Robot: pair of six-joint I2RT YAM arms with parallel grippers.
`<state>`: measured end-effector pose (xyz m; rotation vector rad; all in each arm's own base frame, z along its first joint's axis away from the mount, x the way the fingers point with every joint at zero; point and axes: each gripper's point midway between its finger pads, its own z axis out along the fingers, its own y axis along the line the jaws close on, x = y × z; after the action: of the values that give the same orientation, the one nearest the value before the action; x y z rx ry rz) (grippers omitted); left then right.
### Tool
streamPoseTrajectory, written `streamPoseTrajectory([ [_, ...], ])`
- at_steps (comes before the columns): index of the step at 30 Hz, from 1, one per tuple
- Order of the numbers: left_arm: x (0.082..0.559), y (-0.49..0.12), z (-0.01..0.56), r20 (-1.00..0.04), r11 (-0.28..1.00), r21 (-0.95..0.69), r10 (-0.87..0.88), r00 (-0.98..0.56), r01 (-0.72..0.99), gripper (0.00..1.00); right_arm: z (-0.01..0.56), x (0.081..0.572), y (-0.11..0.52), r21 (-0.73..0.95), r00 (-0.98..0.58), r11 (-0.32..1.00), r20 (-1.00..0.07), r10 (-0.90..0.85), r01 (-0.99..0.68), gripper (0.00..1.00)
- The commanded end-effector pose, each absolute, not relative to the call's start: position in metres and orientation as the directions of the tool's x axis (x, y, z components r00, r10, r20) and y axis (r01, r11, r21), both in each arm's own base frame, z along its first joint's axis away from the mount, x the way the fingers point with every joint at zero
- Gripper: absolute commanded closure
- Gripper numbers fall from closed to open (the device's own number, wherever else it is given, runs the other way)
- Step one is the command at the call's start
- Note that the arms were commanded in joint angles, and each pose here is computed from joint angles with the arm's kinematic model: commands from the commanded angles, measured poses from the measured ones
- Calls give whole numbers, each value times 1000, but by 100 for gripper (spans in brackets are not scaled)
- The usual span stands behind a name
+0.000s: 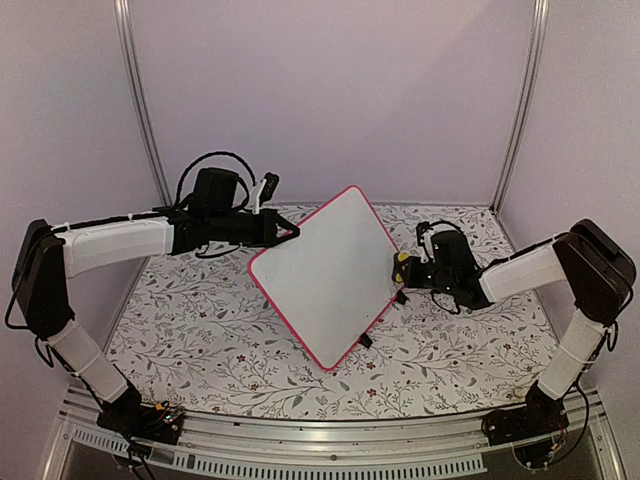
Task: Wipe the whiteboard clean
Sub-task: Erase the whiteboard at the center of the board.
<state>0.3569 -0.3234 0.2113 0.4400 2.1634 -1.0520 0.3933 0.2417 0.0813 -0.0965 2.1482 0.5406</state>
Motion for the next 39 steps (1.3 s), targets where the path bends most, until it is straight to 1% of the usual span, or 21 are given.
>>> streamPoseTrajectory([
  [1,342,-325,176,-680,626,-506,133,-721,593,100,52,363,256,435,-699,847,-706,110,-306,93],
  [11,342,-324,177,-682,626,-506,132,-720,593,100,46,341,262,473,-726,826,-678,119,-307,93],
  [19,343,-323,176,-682,634,-501,129,-720,589,100,50,335,275,469,-720,808,-689,82,-356,93],
  [23,349,-315,176,-684,675,-483,108,-721,559,100,60,344,277,442,-695,818,-715,73,-368,93],
  [27,355,-306,181,-694,694,-483,70,-717,534,100,76,360,274,403,-660,848,-746,87,-344,93],
  [34,356,-301,191,-712,678,-498,36,-701,541,100,116,387,276,407,-601,845,-788,133,-347,92],
  [39,354,-301,200,-730,660,-501,26,-683,560,100,129,398,278,410,-580,842,-801,148,-351,92],
])
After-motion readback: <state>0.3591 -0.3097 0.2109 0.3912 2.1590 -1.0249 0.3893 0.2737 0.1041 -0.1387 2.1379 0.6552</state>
